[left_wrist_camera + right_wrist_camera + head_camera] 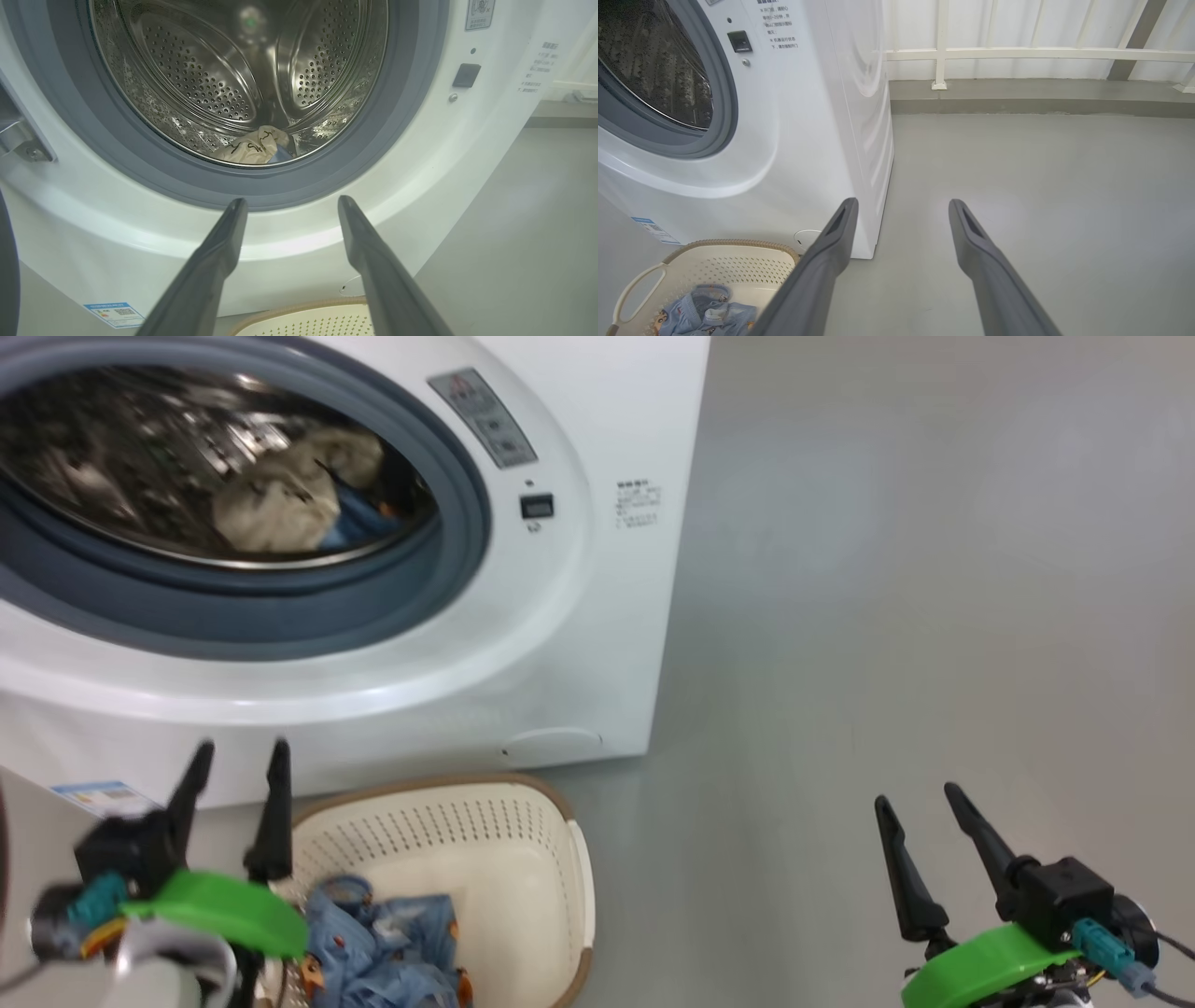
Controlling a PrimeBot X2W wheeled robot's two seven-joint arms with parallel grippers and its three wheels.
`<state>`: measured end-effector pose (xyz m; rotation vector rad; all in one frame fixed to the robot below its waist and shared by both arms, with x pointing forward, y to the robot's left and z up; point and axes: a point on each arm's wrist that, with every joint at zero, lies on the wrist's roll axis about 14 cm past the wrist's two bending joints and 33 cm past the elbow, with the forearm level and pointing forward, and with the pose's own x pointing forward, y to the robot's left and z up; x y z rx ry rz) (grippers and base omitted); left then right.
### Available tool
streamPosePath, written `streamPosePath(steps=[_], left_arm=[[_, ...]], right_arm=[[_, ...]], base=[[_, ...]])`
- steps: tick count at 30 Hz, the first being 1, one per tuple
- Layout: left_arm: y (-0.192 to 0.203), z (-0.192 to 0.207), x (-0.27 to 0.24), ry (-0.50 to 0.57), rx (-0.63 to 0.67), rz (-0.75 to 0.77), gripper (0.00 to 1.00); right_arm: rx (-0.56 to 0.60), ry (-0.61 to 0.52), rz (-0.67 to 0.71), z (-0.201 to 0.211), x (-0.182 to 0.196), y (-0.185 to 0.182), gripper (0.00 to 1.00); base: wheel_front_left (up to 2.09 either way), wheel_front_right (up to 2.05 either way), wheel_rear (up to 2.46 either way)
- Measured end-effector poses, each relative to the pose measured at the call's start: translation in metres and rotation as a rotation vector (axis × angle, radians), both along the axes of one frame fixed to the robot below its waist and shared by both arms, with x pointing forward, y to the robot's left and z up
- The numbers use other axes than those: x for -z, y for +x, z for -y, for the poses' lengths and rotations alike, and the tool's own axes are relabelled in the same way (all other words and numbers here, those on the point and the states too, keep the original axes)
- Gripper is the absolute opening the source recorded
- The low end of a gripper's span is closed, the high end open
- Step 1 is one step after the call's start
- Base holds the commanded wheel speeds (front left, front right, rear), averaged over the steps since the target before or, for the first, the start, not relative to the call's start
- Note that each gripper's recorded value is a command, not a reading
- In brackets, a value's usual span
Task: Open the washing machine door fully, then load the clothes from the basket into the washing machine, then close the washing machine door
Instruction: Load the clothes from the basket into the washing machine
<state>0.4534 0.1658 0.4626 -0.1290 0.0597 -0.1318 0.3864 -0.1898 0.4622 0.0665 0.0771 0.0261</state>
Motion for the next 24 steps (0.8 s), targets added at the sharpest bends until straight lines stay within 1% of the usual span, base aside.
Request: streamPosePath(steps=[6,11,18,24], left_arm=[[-0.036,-0.005,-0.008,-0.046,-0.044,0.012,1.00],[-0.058,-0.001,-0.015,-0.059,-0.050,0.031,1.00],[-0.083,0.003,-0.013,-0.075,-0.076,0.021,1.00],[-0.098,0.008,-0.012,-0.086,-0.080,0.018,1.00]], right_arm=[[-0.030,0.008,0.041,-0.011,-0.015,-0.011,1.00],[-0.051,0.010,0.062,-0.018,-0.024,-0.018,1.00],[-0.064,0.016,0.112,-0.022,-0.041,-0.022,1.00],[-0.060,0.023,0.103,-0.021,-0.038,-0.035,1.00]], base=[[0.00,0.00,0.00],[0.00,0.00,0.00],[0.00,0.00,0.00],[0.00,0.00,0.00]])
